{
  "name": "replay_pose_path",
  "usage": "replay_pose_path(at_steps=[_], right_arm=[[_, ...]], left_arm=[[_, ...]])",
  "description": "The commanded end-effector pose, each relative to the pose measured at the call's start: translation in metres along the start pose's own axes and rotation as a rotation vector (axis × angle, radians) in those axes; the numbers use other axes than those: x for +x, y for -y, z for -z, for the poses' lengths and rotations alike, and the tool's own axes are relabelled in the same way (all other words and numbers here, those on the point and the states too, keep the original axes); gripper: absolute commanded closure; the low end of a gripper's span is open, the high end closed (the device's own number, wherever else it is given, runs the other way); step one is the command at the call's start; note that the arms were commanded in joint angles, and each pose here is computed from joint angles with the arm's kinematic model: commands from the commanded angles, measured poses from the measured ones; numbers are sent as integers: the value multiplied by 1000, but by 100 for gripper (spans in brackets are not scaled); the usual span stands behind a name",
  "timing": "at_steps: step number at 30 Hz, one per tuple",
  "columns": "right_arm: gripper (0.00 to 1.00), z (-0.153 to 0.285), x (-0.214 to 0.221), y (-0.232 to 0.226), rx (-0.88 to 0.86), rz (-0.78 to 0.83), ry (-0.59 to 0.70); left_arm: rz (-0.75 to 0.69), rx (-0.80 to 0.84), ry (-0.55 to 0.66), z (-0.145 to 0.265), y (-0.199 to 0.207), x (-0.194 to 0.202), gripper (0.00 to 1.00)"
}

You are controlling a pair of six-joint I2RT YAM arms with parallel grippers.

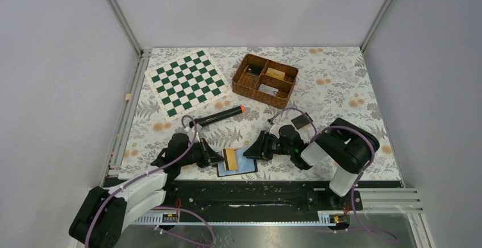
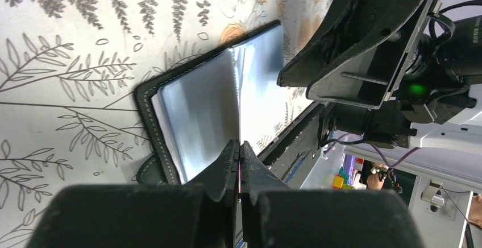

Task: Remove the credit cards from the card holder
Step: Remove the credit card from the card holder, then place the credit card in the storage box.

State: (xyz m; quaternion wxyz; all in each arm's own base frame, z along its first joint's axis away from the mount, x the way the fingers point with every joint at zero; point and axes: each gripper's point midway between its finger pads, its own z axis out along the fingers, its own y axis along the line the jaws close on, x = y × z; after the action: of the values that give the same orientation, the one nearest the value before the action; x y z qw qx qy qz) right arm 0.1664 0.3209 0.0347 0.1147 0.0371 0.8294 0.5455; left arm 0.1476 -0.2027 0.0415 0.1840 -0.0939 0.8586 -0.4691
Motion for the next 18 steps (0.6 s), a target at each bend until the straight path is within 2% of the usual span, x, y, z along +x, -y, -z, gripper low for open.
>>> replay_pose_path(at_steps=[1, 11, 18], right_arm=[[55, 3, 3, -31, -94, 91, -25], [40, -7, 3, -50, -188, 158, -64], [39, -11, 4, -58, -251, 150, -84]], left_arm=[[-53, 61, 51, 4, 19, -14, 100], [-101, 145, 53, 10, 35, -11, 100], [-116, 220, 53, 14, 49, -10, 100]])
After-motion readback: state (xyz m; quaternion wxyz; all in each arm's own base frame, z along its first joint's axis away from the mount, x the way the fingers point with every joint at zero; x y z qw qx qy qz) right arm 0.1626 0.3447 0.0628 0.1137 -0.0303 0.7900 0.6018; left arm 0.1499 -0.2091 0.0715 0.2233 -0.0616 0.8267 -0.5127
